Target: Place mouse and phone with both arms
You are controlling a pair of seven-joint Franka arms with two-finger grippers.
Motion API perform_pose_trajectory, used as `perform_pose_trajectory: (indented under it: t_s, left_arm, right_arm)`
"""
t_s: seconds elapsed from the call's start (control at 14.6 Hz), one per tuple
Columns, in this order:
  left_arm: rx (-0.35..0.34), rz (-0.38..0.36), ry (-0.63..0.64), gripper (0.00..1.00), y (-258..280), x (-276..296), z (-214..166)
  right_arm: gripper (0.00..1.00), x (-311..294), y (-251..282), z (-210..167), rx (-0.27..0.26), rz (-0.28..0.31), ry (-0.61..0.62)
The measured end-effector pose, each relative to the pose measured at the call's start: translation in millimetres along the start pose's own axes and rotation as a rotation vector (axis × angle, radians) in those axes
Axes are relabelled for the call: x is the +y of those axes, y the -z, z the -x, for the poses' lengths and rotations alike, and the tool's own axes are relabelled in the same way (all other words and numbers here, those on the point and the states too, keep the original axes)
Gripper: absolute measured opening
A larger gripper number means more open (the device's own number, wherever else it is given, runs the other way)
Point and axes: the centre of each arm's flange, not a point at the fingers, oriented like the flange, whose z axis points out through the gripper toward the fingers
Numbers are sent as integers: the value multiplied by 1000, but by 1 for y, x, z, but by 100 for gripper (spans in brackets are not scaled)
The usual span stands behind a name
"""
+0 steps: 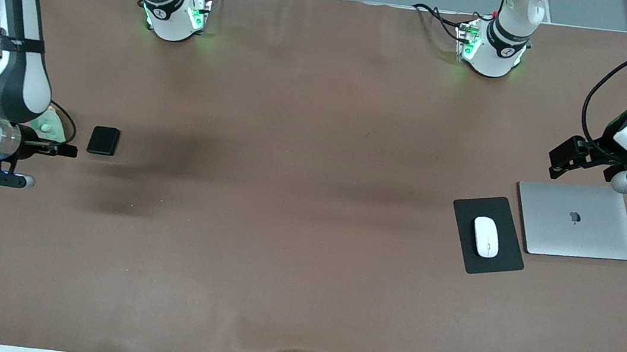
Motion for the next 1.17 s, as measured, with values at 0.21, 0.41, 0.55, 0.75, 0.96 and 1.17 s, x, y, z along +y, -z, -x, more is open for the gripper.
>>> perform_pose_trajectory:
  t_s: [0.21,0.41,0.55,0.75,0.96,1.17]
  left_arm:
    - [0,0,1,100,0,0,0]
    - [-1,0,-16,100,0,-1,0]
    - [-6,-3,-36,100,-1,-8,-1]
    - [-37,16,-29,100,-4,-20,-1]
    - [-58,15,-29,100,-6,-21,2]
    - [-72,13,-29,100,-6,-21,3]
  right_arm:
    - [100,1,23,0,1,-10,6]
    - [100,2,58,3,-3,-11,29]
    - [100,2,86,6,3,-11,34]
    - [100,1,115,13,11,-10,37]
    - [100,1,136,25,-17,-15,34]
    - [100,2,159,41,-4,-18,33]
